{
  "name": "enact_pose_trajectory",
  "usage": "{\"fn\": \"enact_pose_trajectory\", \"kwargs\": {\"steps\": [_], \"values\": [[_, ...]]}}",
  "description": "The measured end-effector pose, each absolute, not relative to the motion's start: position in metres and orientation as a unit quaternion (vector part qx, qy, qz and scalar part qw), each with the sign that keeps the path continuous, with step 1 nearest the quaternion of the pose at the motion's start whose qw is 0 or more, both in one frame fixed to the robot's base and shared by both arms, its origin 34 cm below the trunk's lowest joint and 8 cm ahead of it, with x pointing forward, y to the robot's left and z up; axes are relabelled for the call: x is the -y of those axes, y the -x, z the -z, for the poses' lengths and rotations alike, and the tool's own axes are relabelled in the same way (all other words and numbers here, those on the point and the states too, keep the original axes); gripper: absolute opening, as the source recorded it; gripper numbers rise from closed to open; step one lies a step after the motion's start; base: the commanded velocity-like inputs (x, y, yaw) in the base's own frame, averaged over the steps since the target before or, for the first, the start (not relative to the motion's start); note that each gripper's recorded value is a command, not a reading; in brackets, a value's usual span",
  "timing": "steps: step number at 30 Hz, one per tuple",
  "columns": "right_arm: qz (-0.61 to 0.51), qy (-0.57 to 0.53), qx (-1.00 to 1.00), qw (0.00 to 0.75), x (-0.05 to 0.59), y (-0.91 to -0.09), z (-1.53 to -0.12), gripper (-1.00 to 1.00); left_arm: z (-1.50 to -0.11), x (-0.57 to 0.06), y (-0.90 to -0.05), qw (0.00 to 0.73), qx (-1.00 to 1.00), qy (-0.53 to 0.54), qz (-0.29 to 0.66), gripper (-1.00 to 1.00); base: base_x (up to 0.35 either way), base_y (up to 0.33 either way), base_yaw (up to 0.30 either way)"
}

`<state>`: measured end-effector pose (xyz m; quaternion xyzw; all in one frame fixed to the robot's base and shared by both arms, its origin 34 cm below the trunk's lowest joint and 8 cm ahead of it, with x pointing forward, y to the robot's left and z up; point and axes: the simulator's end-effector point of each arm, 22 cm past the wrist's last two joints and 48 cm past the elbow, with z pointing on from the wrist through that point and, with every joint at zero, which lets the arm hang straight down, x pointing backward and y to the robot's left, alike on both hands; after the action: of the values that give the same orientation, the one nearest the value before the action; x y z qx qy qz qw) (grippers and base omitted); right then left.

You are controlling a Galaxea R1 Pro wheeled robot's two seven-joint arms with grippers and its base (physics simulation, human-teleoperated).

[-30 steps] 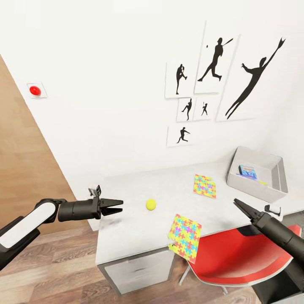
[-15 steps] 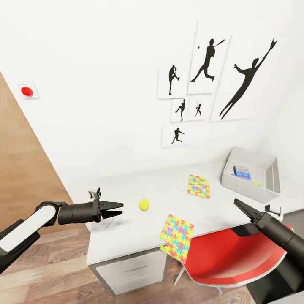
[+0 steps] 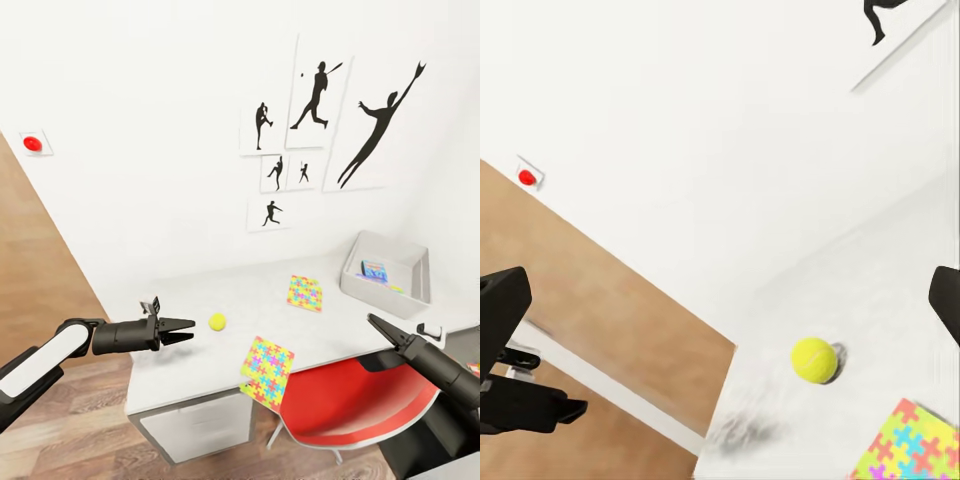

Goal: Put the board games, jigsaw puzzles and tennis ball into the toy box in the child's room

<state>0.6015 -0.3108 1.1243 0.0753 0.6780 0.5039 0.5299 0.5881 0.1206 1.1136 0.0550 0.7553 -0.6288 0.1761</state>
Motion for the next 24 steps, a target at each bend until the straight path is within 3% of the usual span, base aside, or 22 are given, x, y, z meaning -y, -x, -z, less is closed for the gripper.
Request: {"fn": "enact_pose_trajectory", "kwargs": {"steps": [11, 24], "values": [[-0.505, -0.074, -0.677, 0.531, 0.310, -0.601, -1.125, 1.00, -1.113, -0.121, -0.588, 0.176, -0.756, -0.055, 0.628, 1.00, -0.074, -0.257, 0.005], [-0.503, -0.063, -0.668, 0.544, 0.310, -0.600, -1.135, 1.00, -1.118, -0.119, -0.587, 0.179, -0.754, -0.058, 0.629, 1.00, -0.004, -0.024, 0.192]]}}
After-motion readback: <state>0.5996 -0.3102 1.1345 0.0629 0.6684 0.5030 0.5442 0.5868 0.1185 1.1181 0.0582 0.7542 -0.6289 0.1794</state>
